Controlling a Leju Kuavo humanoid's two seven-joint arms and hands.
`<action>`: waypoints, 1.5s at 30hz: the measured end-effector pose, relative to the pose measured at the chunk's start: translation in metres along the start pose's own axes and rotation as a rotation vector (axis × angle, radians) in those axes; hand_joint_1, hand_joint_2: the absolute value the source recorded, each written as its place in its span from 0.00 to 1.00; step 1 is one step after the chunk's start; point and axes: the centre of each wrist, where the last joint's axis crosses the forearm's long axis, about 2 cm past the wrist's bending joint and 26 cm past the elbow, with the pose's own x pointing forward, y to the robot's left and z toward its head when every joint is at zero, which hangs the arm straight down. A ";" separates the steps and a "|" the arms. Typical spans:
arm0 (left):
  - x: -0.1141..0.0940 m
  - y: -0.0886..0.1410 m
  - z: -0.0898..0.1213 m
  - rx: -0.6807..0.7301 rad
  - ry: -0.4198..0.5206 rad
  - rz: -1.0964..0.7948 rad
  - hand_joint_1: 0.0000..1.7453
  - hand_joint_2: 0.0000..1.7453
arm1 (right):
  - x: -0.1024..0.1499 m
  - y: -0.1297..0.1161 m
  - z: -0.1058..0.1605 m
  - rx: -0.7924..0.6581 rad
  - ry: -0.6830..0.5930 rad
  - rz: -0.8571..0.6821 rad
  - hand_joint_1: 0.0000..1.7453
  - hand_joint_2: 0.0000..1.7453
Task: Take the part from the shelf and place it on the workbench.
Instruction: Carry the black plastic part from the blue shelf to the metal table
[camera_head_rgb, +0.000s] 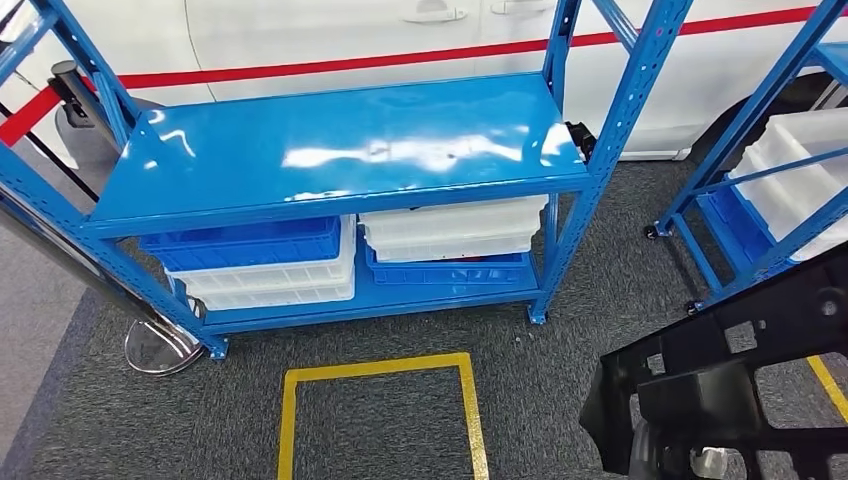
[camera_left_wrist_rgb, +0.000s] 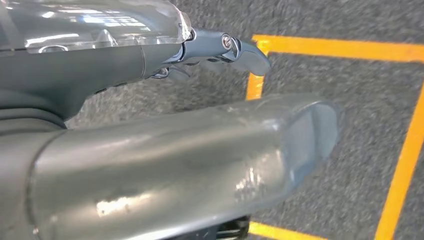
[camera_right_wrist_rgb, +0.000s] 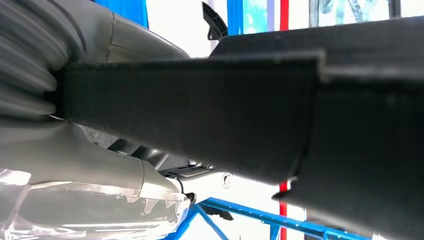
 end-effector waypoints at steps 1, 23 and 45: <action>0.000 0.000 0.000 -0.004 -0.001 0.000 0.00 0.00 | 0.000 0.000 0.000 -0.001 0.001 -0.002 1.00 1.00; 0.002 -0.003 -0.001 -0.014 -0.015 -0.001 0.00 0.00 | 0.002 0.004 -0.001 0.020 0.010 -0.052 1.00 1.00; 0.000 -0.002 0.000 -0.010 -0.011 0.008 0.00 0.00 | 0.006 0.012 0.001 0.039 0.009 -0.076 1.00 1.00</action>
